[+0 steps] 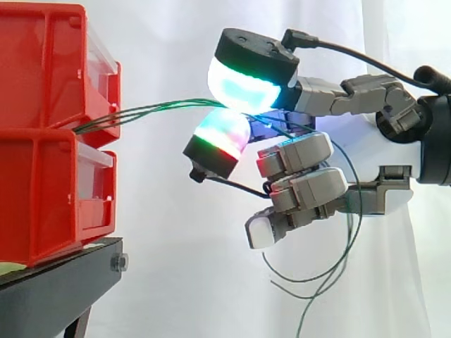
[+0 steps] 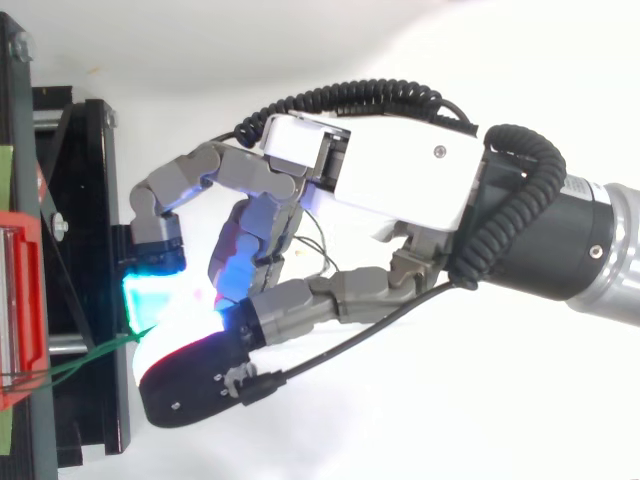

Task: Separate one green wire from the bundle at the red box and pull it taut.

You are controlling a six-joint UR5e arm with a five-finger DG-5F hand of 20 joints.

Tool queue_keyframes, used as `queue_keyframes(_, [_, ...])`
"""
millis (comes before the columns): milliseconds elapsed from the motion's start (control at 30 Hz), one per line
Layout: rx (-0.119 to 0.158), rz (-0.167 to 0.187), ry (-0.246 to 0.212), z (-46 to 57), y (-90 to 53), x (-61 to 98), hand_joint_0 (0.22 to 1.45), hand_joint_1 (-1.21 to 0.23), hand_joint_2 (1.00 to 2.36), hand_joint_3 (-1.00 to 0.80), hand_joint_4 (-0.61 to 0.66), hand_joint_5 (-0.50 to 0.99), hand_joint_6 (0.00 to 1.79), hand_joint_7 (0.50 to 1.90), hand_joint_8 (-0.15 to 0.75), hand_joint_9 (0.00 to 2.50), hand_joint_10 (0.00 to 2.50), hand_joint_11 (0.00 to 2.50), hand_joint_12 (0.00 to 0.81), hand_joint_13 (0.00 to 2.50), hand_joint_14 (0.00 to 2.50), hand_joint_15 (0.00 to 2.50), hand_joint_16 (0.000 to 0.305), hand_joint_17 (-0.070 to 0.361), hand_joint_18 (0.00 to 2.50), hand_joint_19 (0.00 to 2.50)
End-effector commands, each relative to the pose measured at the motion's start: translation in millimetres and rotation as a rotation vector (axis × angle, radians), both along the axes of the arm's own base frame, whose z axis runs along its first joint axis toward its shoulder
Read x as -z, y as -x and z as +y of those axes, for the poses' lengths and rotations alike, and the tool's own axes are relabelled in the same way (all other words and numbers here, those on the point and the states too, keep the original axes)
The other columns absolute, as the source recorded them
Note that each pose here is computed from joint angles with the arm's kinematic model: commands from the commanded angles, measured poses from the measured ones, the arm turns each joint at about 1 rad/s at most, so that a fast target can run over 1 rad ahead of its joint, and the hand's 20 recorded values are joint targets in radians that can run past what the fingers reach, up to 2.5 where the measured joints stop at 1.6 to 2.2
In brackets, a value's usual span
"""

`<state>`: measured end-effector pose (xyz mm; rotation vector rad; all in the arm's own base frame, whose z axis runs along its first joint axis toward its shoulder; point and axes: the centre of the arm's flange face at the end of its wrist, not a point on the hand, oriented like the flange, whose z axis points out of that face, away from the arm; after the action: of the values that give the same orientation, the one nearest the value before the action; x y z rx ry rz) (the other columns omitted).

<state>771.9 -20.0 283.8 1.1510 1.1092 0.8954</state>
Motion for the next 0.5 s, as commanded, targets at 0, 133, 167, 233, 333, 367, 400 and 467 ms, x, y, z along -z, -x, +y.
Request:
queue_keyframes(0, [0.000,0.001,0.001,0.2,0.1,0.2,0.58,-0.64,1.02,-0.28,0.05,-0.15,0.87,1.22,0.255,1.52,0.00,1.90,0.334,1.44,0.02,1.48,0.053,0.119,0.90,0.56])
queue_keyframes(133, [0.000,0.000,0.002,0.3,-0.2,-0.5,0.57,-0.63,1.02,-0.25,0.07,-0.14,0.86,1.25,0.268,1.55,0.00,1.88,0.343,1.43,0.02,1.46,0.053,0.119,0.89,0.56])
queue_keyframes(167, [0.000,0.001,0.003,0.2,0.1,0.2,0.57,-0.63,1.02,-0.26,0.08,-0.14,0.86,1.24,0.267,1.55,0.01,1.89,0.341,1.43,0.02,1.46,0.053,0.120,0.89,0.56])
queue_keyframes(233, [-0.002,0.001,0.003,1.4,0.0,0.2,0.57,-0.65,1.02,-0.27,0.10,-0.14,0.86,1.25,0.263,1.53,0.01,1.89,0.345,1.43,0.02,1.46,0.053,0.120,0.89,0.56])
queue_keyframes(333, [-0.002,0.002,0.004,1.4,0.0,0.2,0.57,-0.75,1.00,-0.44,0.12,-0.15,0.86,1.22,0.279,1.49,0.01,1.87,0.342,1.43,0.02,1.45,0.054,0.121,0.88,0.55])
queue_keyframes(367, [0.000,-0.003,0.003,0.4,-0.5,-0.8,0.57,-0.75,1.00,-0.45,0.12,-0.15,0.86,1.22,0.280,1.49,0.00,1.88,0.336,1.42,0.02,1.46,0.054,0.121,0.88,0.55])
queue_keyframes(400, [0.000,-0.001,0.003,1.3,-0.2,-0.1,0.57,-0.77,1.00,-0.50,0.12,-0.15,0.86,1.21,0.279,1.48,0.00,1.89,0.339,1.42,0.02,1.46,0.054,0.122,0.89,0.55])
queue_keyframes(467, [0.000,-0.001,0.003,1.3,-0.2,-0.1,0.54,-0.77,1.00,-0.50,0.13,-0.16,0.86,1.19,0.293,1.48,0.00,1.88,0.352,1.43,0.02,1.45,0.056,0.125,0.90,0.54])
